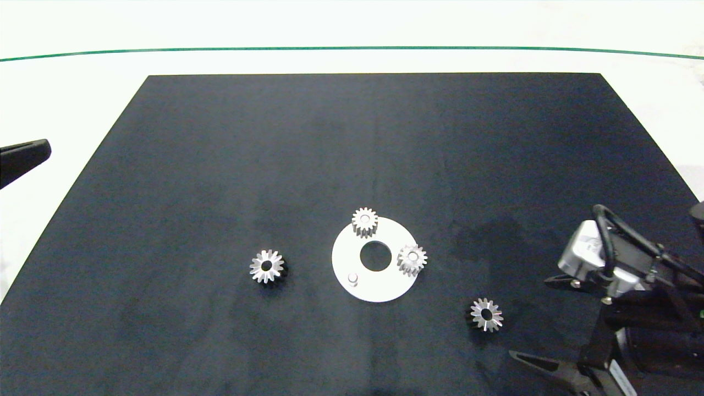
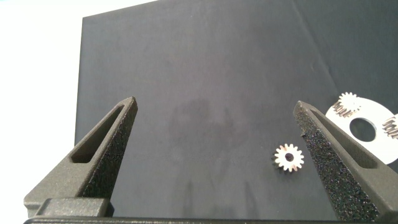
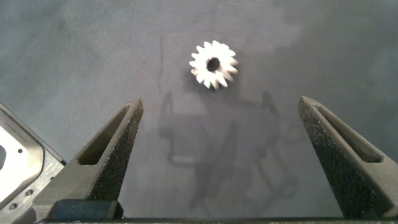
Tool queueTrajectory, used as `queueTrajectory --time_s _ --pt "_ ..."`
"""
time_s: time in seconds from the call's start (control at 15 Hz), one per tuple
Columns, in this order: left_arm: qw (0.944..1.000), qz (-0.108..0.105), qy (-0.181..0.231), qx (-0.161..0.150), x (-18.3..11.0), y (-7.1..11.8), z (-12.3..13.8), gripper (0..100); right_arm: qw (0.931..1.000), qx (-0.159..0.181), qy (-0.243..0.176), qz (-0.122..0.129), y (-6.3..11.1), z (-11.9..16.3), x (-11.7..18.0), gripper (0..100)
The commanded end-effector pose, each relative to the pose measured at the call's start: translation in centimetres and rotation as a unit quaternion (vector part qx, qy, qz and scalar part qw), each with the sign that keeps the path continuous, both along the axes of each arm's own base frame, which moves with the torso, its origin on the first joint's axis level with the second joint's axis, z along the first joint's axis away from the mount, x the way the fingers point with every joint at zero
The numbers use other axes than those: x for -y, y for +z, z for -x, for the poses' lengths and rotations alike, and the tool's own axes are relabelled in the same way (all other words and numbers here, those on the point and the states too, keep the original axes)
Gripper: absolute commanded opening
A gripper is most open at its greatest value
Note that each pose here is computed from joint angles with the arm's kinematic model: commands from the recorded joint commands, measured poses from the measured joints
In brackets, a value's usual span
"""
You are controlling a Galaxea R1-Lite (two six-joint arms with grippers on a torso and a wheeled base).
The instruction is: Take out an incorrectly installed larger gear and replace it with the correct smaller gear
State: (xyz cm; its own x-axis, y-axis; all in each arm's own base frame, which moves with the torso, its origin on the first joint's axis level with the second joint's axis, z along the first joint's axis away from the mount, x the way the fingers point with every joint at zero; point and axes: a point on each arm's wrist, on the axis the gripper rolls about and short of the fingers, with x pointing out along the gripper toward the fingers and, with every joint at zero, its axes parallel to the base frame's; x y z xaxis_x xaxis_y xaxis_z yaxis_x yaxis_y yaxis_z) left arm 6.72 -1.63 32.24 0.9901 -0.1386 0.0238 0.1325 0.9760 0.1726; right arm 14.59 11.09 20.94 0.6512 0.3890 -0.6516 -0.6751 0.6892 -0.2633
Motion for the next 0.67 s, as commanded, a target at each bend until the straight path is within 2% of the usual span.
queueTrajectory --time_s 0.07,0.27,0.47,0.67 --pt "1.0 0.001 0.001 0.004 -0.1 0.0 0.3 100 0.9986 -0.032 -0.008 0.042 -2.9 -2.8 -2.4 100" --pt "1.0 0.001 0.001 0.005 -0.1 0.0 0.5 100 0.9982 -0.019 -0.022 0.052 -4.4 -4.7 -3.8 100" --pt "1.0 0.002 0.007 0.003 -0.2 -0.1 0.4 100 0.9977 -0.026 -0.02 0.06 -5.4 -5.8 -4.8 100" --pt "1.0 0.002 0.007 0.002 -0.3 -0.2 0.5 100 0.9978 -0.022 -0.016 0.061 -5.3 -5.7 -5.3 100"
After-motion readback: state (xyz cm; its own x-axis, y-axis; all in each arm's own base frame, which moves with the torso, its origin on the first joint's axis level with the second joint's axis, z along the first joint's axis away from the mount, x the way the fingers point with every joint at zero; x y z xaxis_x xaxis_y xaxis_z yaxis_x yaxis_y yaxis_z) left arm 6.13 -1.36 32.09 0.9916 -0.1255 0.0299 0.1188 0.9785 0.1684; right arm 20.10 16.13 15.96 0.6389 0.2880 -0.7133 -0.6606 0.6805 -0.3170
